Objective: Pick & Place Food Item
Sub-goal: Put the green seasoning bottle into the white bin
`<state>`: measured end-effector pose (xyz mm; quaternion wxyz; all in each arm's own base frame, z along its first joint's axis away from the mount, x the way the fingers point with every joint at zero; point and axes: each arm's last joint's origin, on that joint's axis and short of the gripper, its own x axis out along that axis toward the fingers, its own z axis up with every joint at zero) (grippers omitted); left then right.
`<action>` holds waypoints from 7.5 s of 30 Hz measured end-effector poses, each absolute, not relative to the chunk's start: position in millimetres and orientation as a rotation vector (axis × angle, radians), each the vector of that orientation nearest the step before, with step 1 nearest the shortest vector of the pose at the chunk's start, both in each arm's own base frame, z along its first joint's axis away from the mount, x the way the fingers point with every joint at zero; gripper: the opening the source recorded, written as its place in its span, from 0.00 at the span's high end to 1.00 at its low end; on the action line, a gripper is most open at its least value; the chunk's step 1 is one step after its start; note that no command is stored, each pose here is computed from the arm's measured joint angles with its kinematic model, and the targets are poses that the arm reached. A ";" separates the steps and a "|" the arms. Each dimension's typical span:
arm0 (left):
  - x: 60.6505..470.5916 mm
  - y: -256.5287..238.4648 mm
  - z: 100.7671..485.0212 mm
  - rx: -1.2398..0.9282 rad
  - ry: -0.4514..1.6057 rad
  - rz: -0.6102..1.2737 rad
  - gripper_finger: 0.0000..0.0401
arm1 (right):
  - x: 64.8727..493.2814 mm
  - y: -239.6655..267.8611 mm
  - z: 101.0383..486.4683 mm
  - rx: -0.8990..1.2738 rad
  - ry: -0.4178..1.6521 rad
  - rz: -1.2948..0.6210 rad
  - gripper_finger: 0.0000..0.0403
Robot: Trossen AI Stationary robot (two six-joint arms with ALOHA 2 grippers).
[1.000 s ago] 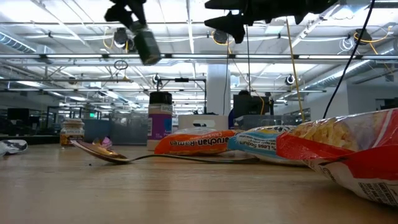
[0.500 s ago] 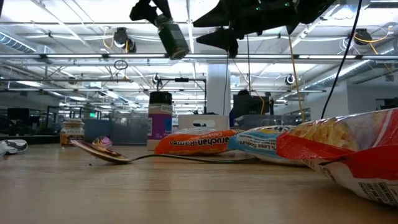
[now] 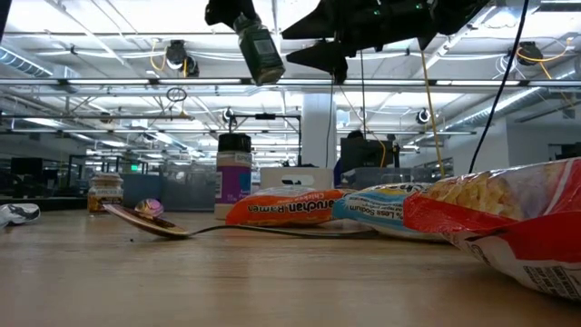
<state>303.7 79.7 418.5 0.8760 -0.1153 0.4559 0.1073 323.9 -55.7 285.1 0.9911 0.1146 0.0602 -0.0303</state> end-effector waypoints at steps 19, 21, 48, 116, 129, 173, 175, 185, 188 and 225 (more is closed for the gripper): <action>321.7 64.6 415.5 -0.184 0.903 0.128 0.48 | 323.3 -55.6 281.6 0.222 0.157 -0.062 0.41; 324.0 61.0 414.3 -0.159 0.907 0.109 0.48 | 323.4 -55.1 281.4 0.222 0.159 -0.056 0.41; 334.0 52.2 419.4 -0.095 0.811 -0.006 0.48 | 323.1 -52.4 285.7 0.221 0.131 0.135 0.42; 327.3 106.3 397.1 -0.382 0.405 -0.036 0.32 | 293.5 -70.2 312.4 0.312 0.000 -0.032 0.52; 341.8 94.4 395.5 -0.393 0.243 -0.098 0.32 | 288.6 -75.0 326.5 0.301 -0.123 0.011 0.52; 358.8 82.2 385.9 -0.335 0.238 -0.135 0.49 | 289.8 -71.2 323.7 0.407 -0.077 0.088 0.27; 357.0 81.7 386.4 -0.325 0.245 -0.135 0.49 | 289.7 -71.1 323.8 0.417 -0.076 0.092 0.26; 346.0 83.1 393.9 -0.294 0.249 -0.098 0.49 | 288.4 -70.0 323.9 0.422 -0.056 0.135 0.29; 346.0 82.9 394.9 -0.292 0.241 -0.098 0.49 | 288.3 -70.0 324.4 0.406 -0.061 0.135 0.30; 348.0 81.9 401.0 -0.314 0.179 -0.101 0.34 | 287.8 -70.6 329.5 0.360 -0.127 0.120 0.53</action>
